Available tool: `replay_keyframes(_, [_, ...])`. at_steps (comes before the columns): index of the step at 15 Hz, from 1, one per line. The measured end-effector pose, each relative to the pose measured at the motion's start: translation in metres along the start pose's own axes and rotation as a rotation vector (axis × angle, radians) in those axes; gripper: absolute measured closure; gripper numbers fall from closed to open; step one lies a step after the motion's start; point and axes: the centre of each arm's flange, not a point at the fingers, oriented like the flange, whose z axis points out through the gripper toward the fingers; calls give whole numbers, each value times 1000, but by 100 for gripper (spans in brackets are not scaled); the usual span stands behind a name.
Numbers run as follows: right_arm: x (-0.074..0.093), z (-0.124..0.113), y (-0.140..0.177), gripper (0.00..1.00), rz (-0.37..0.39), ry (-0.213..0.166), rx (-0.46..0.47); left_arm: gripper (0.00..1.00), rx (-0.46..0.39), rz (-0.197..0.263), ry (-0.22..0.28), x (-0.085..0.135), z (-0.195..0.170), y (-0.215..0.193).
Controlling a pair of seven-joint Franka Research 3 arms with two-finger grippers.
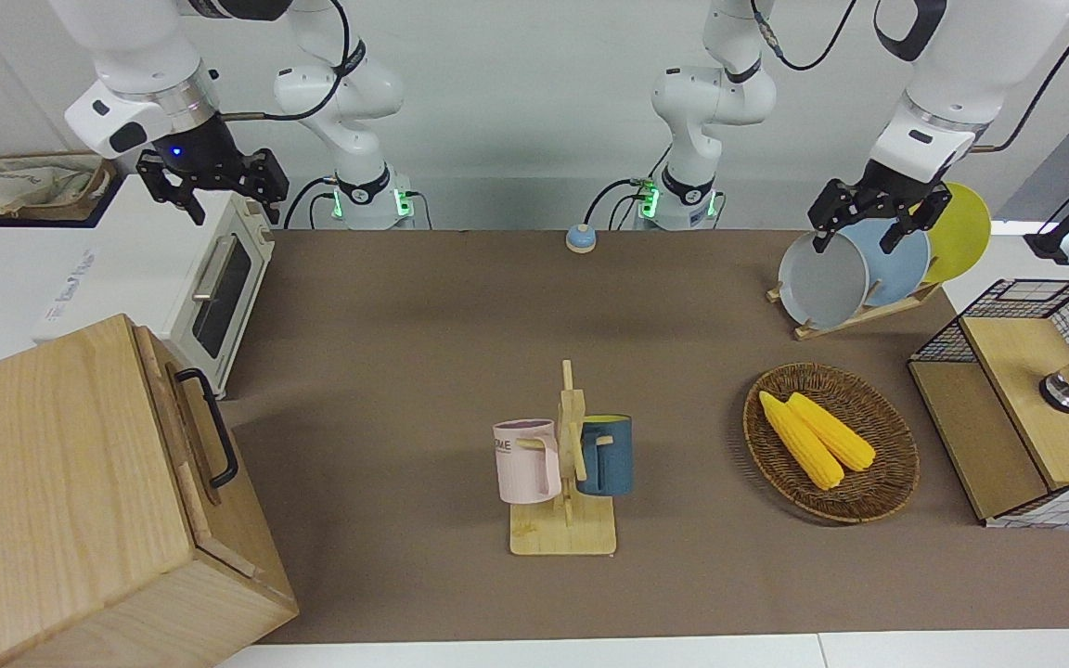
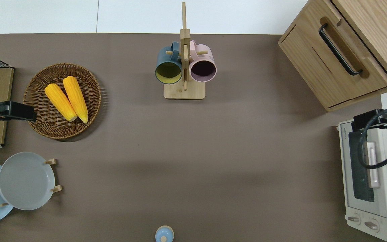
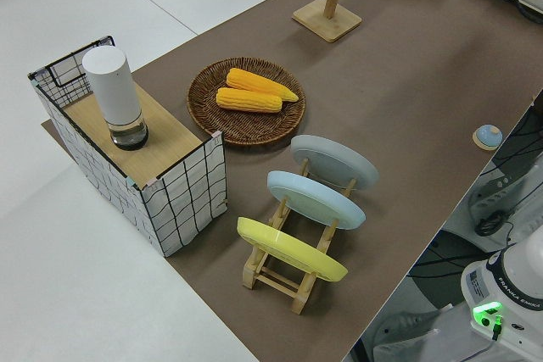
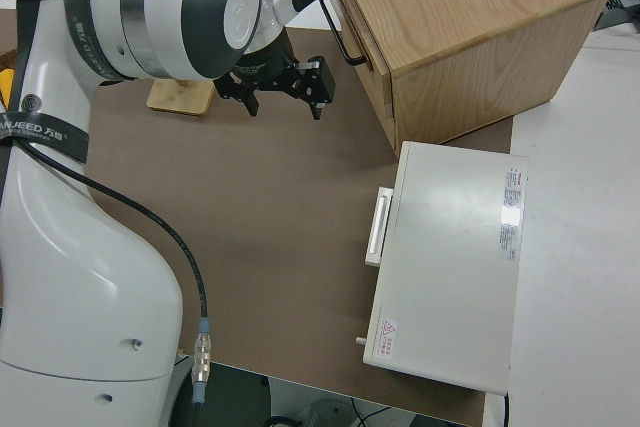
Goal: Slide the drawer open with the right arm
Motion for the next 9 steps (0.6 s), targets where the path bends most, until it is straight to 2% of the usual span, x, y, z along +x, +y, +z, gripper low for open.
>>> replay_keyframes(9, [-2,-1,9,1,17,-6,1,0,0,0,0,0,0,0])
